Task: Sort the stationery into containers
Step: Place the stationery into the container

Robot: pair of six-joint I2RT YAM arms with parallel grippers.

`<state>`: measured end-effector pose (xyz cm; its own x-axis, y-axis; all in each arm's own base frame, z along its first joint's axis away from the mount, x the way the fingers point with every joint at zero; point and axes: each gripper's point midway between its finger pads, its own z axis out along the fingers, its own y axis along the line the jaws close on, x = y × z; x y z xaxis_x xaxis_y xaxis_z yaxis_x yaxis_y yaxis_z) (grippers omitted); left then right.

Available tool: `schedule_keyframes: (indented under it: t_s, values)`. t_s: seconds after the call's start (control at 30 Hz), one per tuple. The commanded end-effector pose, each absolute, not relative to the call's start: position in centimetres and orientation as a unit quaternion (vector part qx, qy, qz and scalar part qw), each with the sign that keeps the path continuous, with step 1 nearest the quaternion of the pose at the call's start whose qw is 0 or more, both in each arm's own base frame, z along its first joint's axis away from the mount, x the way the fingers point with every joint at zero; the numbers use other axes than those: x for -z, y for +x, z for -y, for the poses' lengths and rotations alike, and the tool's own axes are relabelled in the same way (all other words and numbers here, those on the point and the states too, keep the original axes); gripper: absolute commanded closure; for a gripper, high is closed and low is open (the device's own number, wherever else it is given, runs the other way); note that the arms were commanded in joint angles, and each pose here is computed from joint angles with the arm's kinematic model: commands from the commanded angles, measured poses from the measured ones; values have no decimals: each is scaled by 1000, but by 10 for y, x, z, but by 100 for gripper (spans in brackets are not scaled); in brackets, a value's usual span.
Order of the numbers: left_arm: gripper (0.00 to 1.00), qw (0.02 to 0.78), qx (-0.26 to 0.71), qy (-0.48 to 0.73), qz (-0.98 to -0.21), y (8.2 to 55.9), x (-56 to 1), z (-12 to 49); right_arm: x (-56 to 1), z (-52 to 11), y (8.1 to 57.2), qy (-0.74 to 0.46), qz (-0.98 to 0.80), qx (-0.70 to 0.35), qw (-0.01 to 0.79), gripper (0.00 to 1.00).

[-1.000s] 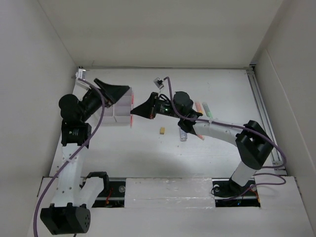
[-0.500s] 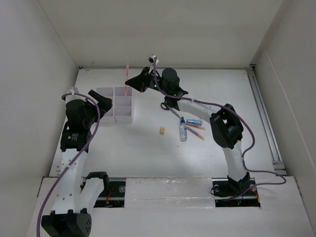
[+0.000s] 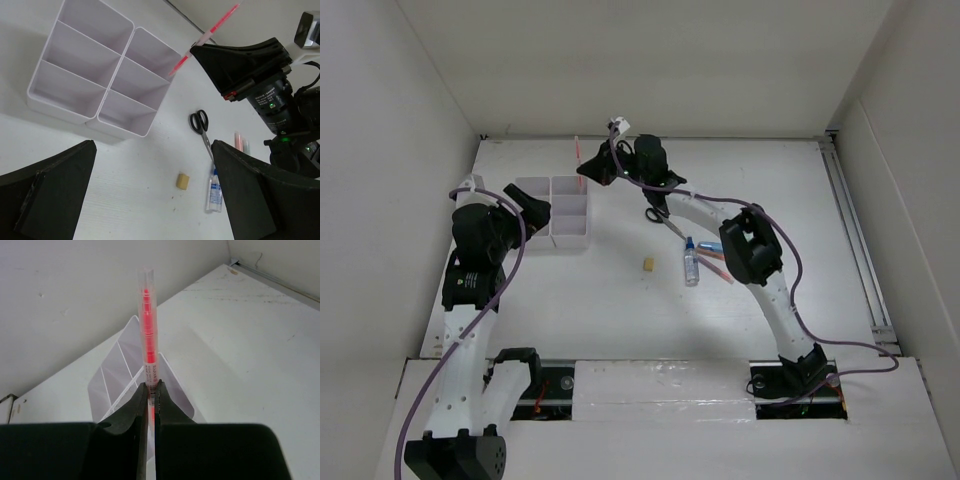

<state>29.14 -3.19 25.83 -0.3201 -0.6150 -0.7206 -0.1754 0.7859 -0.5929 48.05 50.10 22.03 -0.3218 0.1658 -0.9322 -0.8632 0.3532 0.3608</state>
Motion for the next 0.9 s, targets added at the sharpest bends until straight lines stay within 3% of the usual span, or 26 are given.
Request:
schedule_keyframes:
  t_s: [0.0,0.6,0.87]
  values:
    - [0,545,215,-231,-777,293,-269,34,-265,-505,478,-299,-589,-502,558,100]
    - [0,536,243,-204,-782,293,-267,48,-229,-507,499,-293,-598,-472,578,100]
    - [0,533,252,-192,-785,294,-267,52,-214,-513,481,-307,-592,-479,571,99]
